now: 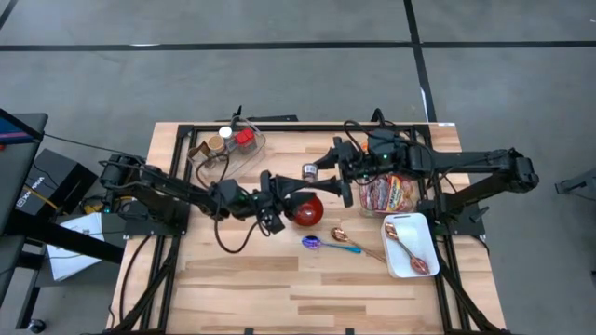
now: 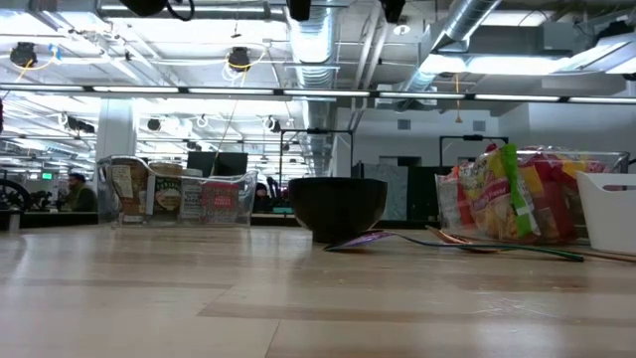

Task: Pick & Place Food Item
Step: Put the brown seasoning bottle into the left transparent bin

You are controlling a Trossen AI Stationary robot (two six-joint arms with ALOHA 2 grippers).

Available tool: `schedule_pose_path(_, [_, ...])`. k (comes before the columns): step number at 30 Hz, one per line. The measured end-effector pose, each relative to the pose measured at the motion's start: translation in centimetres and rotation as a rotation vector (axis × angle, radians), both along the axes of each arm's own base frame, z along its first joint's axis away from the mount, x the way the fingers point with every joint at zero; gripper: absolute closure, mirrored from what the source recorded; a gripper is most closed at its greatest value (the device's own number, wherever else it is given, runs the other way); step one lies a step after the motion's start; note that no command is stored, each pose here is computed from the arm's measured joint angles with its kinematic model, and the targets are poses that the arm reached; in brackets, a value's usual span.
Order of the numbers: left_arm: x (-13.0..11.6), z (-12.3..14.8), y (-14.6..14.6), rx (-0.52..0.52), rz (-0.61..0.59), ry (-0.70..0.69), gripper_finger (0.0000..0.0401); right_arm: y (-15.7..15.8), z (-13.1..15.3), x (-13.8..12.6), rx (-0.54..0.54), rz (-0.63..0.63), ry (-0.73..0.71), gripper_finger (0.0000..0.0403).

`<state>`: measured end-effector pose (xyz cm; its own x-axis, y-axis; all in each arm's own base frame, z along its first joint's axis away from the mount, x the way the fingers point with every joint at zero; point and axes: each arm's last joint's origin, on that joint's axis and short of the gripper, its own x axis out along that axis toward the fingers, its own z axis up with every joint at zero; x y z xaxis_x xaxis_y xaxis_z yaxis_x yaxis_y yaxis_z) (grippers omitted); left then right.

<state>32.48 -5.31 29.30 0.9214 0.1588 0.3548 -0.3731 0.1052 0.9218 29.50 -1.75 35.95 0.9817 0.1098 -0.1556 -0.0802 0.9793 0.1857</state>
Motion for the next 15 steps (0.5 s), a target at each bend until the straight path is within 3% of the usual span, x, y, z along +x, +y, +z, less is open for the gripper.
schedule_pose_path(10, [0.8, 0.4, 1.2, -0.053, 0.004, 0.046, 0.0138, -0.1, -0.1, 0.0, -0.012, -0.001, 0.005, 0.0171])
schedule_pose_path(15, [0.9, 0.4, 1.5, -0.062, 0.01, 0.046, 0.016, -0.1, -0.1, 0.0, -0.017, 0.001, 0.004, 0.0171])
